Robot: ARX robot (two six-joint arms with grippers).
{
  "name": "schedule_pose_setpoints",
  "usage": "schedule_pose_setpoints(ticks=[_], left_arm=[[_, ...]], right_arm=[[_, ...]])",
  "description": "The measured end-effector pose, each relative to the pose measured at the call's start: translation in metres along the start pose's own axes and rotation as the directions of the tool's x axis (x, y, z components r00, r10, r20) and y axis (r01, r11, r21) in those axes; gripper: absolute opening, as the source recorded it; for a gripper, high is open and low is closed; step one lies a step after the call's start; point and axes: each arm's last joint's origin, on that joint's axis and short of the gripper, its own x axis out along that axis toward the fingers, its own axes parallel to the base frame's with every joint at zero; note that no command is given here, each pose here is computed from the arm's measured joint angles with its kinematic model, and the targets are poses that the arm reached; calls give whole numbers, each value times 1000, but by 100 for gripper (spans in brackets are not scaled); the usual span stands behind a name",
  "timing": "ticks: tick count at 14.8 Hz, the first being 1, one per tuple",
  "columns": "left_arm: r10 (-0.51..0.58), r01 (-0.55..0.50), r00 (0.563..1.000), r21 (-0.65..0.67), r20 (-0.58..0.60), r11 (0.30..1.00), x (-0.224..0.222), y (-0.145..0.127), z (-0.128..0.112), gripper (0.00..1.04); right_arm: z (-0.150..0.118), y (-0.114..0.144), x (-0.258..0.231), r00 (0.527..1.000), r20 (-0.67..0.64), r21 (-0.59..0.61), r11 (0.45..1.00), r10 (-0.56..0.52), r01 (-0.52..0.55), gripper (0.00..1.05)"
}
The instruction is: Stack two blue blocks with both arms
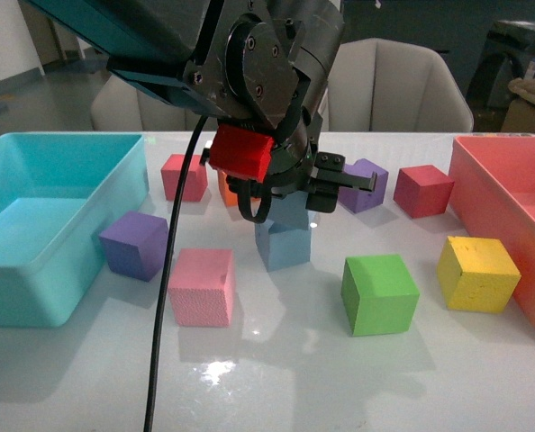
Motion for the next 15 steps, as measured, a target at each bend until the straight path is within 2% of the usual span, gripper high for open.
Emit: schedule_pose_setpoints(ticks=[12, 13, 15], left_arm=[[19, -21, 1000, -93, -22, 995, 13, 5, -2, 41], [16, -19, 999, -106, -32, 994, 13, 8, -2, 62], [12, -15, 1000, -107, -29, 994, 13, 8, -2, 87]], right_arm=[[0, 0, 0, 1000, 0, 0, 1000, 0, 0, 98], [0, 0, 0, 1000, 0, 0, 1000, 0, 0, 98], [0, 0, 0, 1000, 0, 0, 1000, 0, 0, 98]])
